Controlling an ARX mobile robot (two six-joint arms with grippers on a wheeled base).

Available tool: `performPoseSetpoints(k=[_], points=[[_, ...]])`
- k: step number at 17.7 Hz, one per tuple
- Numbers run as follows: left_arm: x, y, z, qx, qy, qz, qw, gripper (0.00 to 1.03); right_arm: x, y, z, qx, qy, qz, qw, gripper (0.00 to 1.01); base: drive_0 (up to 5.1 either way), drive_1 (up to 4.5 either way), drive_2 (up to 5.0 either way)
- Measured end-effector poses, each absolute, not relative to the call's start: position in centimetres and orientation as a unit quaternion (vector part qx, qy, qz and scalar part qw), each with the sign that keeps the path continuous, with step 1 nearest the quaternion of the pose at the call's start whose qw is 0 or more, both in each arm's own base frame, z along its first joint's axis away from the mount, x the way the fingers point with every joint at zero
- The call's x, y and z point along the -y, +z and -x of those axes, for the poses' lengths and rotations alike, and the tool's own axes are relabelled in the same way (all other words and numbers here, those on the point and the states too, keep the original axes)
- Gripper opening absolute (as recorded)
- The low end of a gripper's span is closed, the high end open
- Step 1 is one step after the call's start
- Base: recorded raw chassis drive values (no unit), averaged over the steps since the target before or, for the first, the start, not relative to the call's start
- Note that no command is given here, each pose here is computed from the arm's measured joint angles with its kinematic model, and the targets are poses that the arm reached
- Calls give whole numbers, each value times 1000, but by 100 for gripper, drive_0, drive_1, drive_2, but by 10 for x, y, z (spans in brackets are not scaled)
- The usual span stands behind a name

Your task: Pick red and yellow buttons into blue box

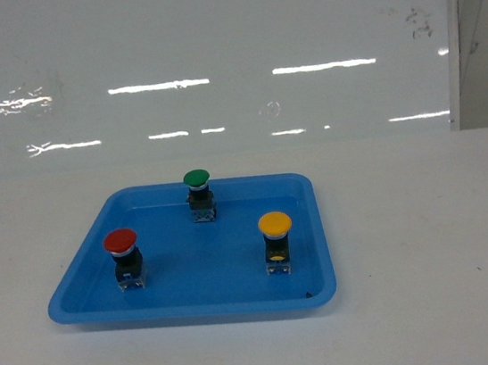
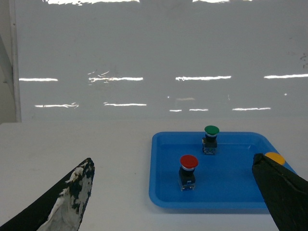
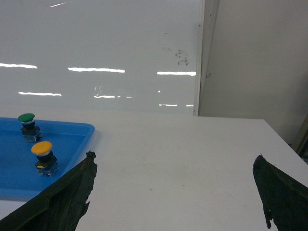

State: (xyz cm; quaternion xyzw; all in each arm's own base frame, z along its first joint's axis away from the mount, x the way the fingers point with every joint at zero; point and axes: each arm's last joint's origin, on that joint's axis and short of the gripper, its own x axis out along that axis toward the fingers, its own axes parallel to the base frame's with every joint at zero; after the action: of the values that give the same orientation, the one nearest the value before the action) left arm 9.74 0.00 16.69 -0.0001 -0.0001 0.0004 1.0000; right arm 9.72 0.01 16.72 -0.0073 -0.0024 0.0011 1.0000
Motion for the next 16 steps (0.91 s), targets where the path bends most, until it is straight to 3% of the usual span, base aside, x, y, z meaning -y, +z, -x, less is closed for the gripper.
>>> performPoseSetpoints(k=[16], points=[[0,167,-97,0,0,0,1000,98,0,167,-97,2,1,7,1000,98,0,0,0]])
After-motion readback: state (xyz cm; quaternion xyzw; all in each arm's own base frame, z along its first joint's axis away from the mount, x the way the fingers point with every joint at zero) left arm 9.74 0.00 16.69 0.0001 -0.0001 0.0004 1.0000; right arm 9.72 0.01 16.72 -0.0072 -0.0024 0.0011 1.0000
